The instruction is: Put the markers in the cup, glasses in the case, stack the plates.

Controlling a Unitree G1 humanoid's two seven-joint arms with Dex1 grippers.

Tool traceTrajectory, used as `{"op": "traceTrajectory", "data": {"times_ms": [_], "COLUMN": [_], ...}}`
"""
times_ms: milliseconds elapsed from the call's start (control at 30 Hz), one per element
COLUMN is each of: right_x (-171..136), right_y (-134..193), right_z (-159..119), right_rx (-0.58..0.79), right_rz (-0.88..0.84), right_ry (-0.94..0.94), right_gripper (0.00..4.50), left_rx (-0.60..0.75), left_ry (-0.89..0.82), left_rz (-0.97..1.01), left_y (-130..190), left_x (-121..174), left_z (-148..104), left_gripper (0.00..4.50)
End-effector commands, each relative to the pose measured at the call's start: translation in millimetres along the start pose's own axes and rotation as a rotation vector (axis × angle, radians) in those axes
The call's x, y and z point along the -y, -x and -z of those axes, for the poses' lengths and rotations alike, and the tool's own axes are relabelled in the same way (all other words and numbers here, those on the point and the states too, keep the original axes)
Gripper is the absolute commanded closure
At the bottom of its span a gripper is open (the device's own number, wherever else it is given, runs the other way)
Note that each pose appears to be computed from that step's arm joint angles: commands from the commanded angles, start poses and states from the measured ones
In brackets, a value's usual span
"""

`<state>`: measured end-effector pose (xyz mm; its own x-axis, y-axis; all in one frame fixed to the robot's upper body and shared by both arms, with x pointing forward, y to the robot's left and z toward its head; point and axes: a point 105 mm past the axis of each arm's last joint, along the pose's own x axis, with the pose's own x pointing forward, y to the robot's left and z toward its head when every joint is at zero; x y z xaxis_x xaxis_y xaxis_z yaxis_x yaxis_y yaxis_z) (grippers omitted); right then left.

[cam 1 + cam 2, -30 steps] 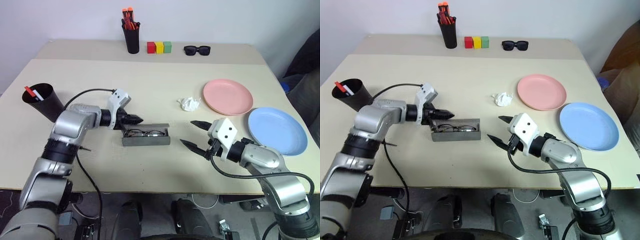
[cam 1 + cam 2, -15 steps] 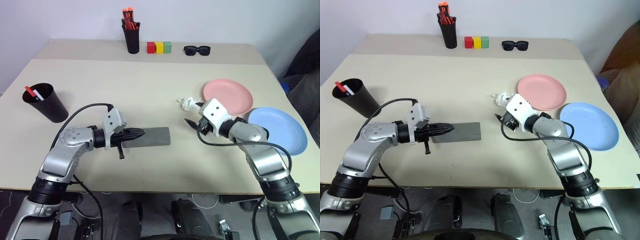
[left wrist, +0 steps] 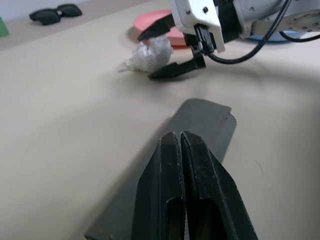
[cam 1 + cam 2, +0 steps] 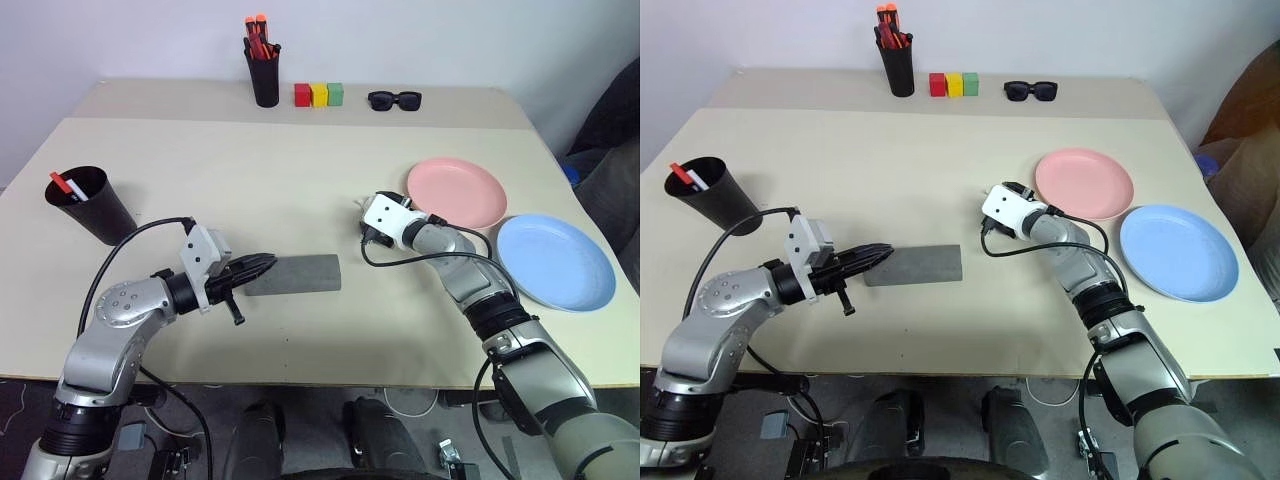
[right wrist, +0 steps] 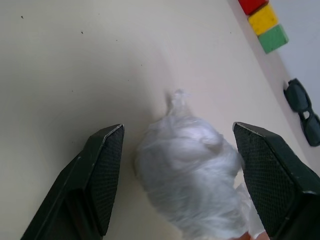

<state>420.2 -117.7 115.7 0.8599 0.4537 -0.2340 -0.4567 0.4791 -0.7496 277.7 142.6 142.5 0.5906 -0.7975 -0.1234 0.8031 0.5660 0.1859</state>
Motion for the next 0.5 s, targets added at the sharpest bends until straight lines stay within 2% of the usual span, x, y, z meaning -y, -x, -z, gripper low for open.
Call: {"op": "traceTrajectory", "data": {"times_ms": [33, 200, 333, 500], "right_x": [16, 42, 51, 56], "right_y": [8, 39, 62, 68], "right_z": [-21, -7, 26, 63], "right_rx": [0.095, 0.048, -0.083, -0.226], "right_rz": [0.007, 0.051, 0.050, 0.072], "right_ry": [0.014, -0.020, 0.024, 0.011], "right_gripper": [0.97, 0.97, 0.97, 0.97], "left_rx": [0.037, 0.042, 0.051, 0.043], "left_ry": [-0.033, -0.029, -0.020, -0.024], "left_rz": [-0.019, -0.027, -0.004, 0.020], "left_y": [5, 7, 4, -2], "left_x": [1, 2, 6, 7], "left_z": [-14, -17, -19, -17], "left_gripper": [4.42, 4.42, 4.42, 4.42]}}
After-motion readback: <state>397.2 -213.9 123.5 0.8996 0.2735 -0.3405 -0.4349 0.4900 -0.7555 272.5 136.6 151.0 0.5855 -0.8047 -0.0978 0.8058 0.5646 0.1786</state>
